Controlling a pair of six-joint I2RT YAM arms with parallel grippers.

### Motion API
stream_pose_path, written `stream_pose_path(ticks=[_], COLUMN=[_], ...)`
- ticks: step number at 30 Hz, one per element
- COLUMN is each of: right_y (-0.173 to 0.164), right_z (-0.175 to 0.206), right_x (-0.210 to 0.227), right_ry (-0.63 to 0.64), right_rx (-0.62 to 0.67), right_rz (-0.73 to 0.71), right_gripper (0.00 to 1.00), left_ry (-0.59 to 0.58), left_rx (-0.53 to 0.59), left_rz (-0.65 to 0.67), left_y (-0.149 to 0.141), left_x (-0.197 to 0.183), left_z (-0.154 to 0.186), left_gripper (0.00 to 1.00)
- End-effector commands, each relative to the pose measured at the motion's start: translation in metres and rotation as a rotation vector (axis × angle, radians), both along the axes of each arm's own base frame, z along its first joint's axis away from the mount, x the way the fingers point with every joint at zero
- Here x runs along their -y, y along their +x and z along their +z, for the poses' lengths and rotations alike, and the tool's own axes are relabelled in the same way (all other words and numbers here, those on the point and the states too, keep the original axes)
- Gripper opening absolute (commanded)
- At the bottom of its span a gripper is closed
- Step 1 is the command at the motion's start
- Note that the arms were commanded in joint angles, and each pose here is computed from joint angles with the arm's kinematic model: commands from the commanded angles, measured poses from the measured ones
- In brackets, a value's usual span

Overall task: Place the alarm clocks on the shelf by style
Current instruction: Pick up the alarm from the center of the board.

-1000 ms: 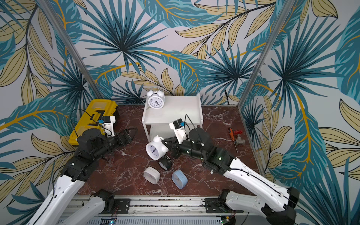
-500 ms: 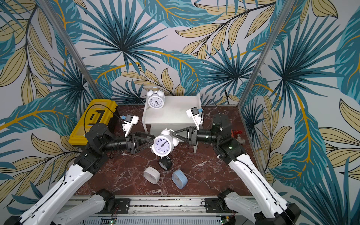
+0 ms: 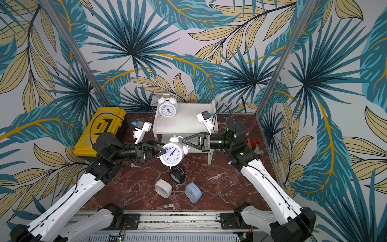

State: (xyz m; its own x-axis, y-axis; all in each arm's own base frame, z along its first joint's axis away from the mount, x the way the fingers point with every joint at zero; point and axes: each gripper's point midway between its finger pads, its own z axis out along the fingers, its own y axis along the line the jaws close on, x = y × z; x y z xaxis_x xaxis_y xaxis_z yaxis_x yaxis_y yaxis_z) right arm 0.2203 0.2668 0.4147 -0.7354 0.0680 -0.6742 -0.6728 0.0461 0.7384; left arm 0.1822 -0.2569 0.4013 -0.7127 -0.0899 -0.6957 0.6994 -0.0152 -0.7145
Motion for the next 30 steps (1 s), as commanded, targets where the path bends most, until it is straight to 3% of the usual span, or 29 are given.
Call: stream_pose_path(ticks=[1,7,13,15,18,19,24,30], right_y=[-0.003,0.002,0.004,0.008,0.018,0.017,0.006,0.011], right_z=[0.003,-0.007,-0.002,-0.005,-0.010,-0.010,-0.005,-0.009], right_x=[0.002,0.002,0.004,0.006,0.010,0.011,0.007,0.005], right_ry=[0.020,0.005,0.004,-0.013,-0.055,-0.067,-0.045,0.006], right_rx=[0.025,0.015,0.024,0.013,-0.007,0.004,0.101,0.103], right_rz=[0.004,-0.023,-0.053,-0.084,-0.180,-0.205,-0.341,-0.447], right_gripper=[0.00,0.00,0.00,0.12,0.61,0.87,1.00,0.99], left_ry=[-0.007,-0.036,-0.047,-0.044,-0.061,-0.079,-0.210,-0.286], left_rx=[0.016,0.032,0.019,0.023,0.037,0.037,0.025,0.016], left_rz=[-0.023,0.004,0.008,0.016,0.077,0.118,0.236,0.204], left_y=[-0.004,0.000,0.005,0.005,0.011,0.017,0.037,0.040], left_x=[0.001,0.000,0.002,0.001,-0.002,-0.004,-0.013,-0.011], left_z=[-0.004,0.001,-0.003,-0.004,0.001,0.003,0.015,0.026], left_gripper=[0.77,0.49,0.31,0.27,0.25,0.25,0.25,0.25])
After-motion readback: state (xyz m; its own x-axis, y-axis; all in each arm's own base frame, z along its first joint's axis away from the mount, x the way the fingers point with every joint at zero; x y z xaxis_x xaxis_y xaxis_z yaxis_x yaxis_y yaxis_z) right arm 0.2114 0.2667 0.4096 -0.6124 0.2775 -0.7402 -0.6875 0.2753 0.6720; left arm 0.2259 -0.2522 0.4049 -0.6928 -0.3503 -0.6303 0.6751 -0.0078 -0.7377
